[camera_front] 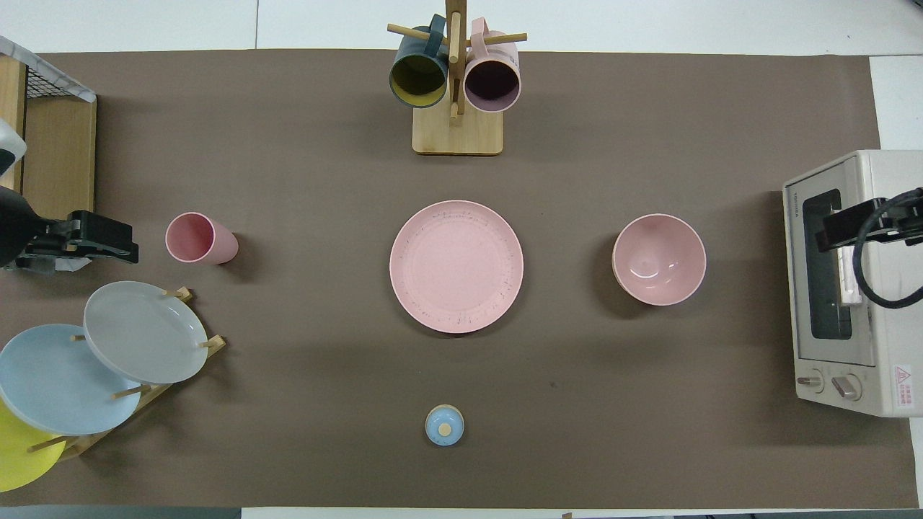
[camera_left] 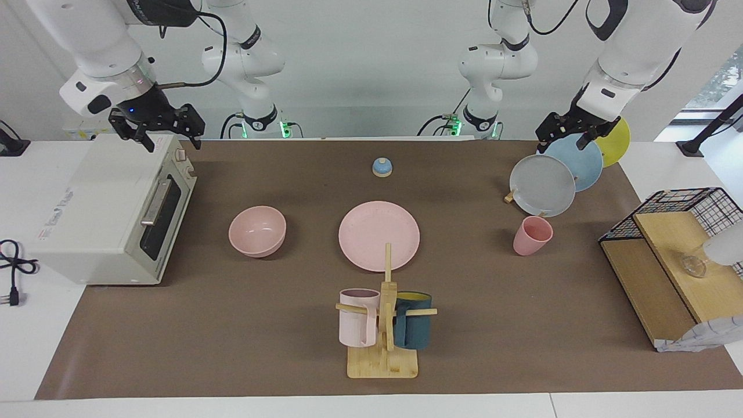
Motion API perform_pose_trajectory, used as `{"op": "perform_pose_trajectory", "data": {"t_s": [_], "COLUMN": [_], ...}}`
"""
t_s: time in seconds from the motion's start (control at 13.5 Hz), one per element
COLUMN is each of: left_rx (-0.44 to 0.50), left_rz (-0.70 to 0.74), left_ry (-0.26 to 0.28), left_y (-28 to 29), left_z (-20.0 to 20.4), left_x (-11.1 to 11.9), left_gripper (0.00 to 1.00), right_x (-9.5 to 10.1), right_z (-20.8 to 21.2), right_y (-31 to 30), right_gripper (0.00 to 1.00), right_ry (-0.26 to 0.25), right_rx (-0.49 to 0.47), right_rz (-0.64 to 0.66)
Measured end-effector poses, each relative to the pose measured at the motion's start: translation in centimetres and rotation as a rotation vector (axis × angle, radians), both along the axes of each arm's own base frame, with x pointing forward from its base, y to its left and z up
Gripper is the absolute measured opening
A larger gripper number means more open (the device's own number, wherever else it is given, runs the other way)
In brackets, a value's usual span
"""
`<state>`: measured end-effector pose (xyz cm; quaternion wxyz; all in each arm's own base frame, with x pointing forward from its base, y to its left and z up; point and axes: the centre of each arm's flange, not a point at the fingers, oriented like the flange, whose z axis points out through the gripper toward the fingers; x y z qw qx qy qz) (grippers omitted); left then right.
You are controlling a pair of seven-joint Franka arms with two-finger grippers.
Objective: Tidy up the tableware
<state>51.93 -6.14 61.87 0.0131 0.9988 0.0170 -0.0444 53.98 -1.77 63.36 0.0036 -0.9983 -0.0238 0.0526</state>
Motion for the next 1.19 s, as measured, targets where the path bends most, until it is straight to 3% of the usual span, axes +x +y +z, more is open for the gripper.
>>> {"op": "perform_pose_trajectory", "data": {"t_s": [0.74,0.96,1.19], "left_rx": [0.000,0.000,0.000], "left_rz": [0.000,0.000,0.000], "left_ry": [0.000,0.000,0.000], "left_y": [0.0,0.0,0.0], "left_z": [0.0,0.0,0.0], "left_x": [0.0,0.0,0.0], "left_gripper": [1.00,1.00,1.00], "right_x": [0.0,0.5,1.2], "right_z": [0.1,-0.3,-3.4], "right_y": [1.5,9.2,18.4], "right_gripper": [1.00,1.00,1.00], "right_ry": [-0.007,-0.053,-0.072], "right_rx": [0.009,0.008,-0.005], "right_rz": [0.027,0.079,0.090]}}
